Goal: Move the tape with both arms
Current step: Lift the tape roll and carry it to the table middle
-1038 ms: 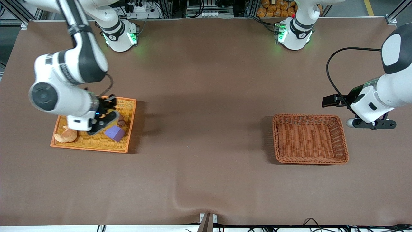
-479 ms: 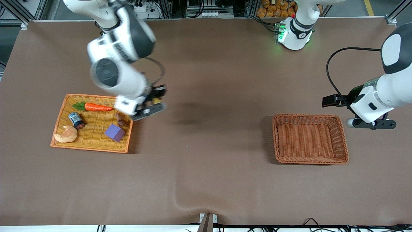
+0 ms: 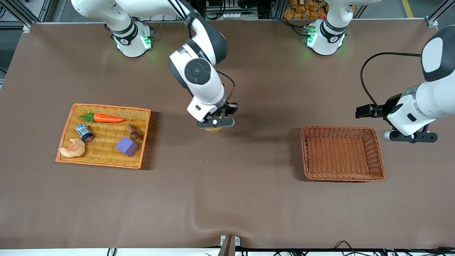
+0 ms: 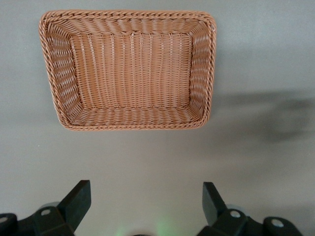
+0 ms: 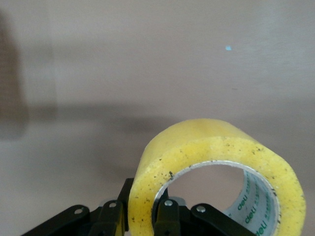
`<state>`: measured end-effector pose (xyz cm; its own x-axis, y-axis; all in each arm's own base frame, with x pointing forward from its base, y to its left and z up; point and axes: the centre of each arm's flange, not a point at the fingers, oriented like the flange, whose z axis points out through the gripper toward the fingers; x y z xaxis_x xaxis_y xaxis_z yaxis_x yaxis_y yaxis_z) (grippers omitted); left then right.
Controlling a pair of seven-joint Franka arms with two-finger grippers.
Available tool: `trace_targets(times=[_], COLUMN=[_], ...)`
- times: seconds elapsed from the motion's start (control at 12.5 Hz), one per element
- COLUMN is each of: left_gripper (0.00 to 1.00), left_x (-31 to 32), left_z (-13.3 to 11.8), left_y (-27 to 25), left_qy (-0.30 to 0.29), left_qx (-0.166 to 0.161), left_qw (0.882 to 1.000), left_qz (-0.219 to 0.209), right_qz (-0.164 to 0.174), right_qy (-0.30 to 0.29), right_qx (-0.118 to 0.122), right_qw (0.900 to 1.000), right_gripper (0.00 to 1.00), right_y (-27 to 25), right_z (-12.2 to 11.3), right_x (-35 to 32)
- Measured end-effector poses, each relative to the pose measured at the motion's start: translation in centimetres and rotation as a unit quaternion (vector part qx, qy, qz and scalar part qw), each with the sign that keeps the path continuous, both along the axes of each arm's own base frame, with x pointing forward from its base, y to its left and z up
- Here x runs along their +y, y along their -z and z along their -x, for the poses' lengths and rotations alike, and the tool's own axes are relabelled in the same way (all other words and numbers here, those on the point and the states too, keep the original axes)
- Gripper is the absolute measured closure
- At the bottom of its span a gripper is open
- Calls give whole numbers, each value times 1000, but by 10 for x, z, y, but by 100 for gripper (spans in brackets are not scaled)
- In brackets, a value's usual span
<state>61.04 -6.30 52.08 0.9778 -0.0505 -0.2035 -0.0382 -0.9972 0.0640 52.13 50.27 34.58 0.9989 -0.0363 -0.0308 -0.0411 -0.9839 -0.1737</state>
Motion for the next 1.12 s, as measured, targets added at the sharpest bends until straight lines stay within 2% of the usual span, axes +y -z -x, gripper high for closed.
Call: trace_targets(times=[0.32,0.56,0.96,1.12], left_gripper=[0,0,0,0], left_x=[0,0,0,1], left_z=[0,0,0,0], left_y=[0,0,0,0], left_qy=[0,0,0,0], left_qx=[0,0,0,0], left_qw=[1000,1000,1000,1000], left_qz=[0,0,0,0], right_qz=[-7,-21,-15,-16], right_qy=[26,37,40,57], right_qx=[-7,-24,-20,-19], right_qw=[1000,999,999,998], right_gripper=[77,77,77,59], right_y=[63,104,128,126], right_z=[43,49,50,48], right_x=[81,105,108,108])
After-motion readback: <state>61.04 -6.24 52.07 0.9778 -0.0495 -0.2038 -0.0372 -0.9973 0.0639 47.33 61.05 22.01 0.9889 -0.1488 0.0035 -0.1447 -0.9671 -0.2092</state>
